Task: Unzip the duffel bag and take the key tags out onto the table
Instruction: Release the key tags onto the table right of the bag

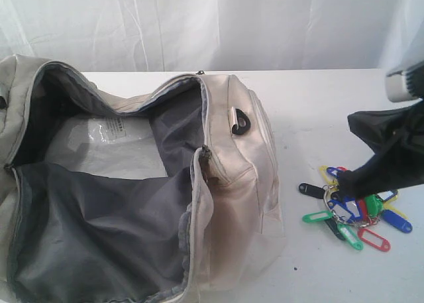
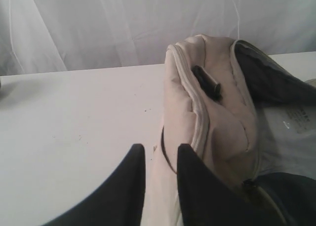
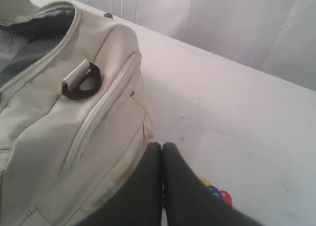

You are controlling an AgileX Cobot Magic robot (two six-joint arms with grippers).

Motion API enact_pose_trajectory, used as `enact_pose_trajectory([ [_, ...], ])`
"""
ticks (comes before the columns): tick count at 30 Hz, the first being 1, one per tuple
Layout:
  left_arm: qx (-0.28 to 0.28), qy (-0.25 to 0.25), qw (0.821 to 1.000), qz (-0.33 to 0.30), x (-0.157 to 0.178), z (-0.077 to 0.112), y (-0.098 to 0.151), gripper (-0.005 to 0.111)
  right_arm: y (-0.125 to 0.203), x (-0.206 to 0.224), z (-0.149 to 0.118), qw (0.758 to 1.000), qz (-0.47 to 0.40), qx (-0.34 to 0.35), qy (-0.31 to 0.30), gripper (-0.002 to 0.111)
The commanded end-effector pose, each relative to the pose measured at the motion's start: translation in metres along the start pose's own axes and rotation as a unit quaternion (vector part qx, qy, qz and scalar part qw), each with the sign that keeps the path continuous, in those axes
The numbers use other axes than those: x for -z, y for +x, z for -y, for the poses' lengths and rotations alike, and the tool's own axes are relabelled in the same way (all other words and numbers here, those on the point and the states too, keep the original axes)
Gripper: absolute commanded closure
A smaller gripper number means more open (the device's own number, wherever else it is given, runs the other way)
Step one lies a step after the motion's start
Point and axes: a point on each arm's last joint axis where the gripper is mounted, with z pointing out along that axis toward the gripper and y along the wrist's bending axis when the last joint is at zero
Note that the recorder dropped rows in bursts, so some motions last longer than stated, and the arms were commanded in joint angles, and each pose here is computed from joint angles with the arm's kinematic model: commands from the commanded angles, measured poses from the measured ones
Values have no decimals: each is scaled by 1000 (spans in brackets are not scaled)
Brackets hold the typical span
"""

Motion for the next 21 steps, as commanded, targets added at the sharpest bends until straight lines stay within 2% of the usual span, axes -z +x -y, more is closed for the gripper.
enact_pose_trajectory([
  [1,-3,28,999,19,1,5,-2,78,13,20,-2,999,43,-21,-2,108],
  [13,-3,34,999,22,1,6,-3,78,50,46,-15,985,130,-107,-40,108],
  [21,-3,35,999,22,1,6,-3,78,68,50,-17,983,126,-128,-41,108],
])
